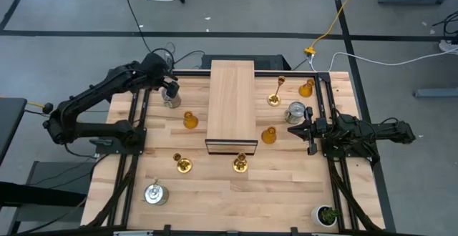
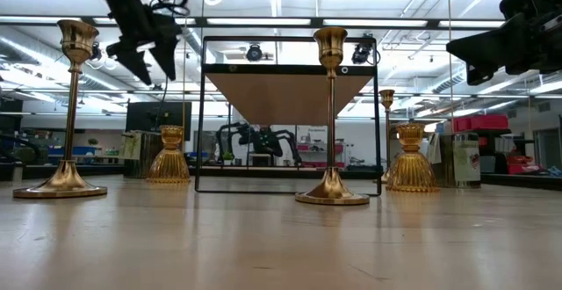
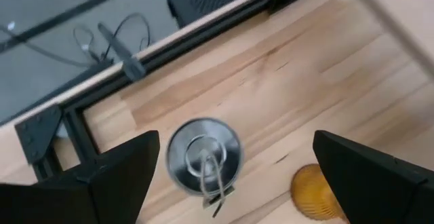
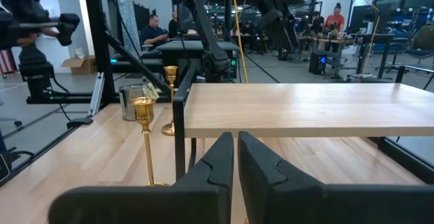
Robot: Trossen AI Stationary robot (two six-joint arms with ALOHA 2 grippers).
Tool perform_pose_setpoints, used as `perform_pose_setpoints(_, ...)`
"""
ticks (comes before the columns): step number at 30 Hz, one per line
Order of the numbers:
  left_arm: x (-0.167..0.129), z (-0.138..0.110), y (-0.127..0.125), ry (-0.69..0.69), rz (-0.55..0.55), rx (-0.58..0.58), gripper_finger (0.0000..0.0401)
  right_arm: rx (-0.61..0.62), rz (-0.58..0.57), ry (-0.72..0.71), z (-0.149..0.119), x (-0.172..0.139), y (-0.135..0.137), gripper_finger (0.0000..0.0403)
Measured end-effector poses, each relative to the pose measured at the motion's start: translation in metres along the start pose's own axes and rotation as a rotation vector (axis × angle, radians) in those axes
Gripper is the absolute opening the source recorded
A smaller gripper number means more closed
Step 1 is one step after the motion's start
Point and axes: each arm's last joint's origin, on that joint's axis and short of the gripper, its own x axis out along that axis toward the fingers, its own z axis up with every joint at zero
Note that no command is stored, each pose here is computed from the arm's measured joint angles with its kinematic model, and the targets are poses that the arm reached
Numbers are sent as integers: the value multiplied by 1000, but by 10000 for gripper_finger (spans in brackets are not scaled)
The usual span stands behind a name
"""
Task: Pick & Place candle stick holders
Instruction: Put the top left scented candle can on the shelf
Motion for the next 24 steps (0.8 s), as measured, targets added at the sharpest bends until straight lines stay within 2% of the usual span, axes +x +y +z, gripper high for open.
perform_pose_setpoints(6,23,2,0,119,-11,-3,400,0,0,0,0,0,0,27)
perform_pose_setpoints(14,48,-1,8,271,52,-19,399,0,0,0,0,0,0,27)
perform_pose_setpoints(24,68,0,14,350,78,-41,399,0,0,0,0,0,0,27)
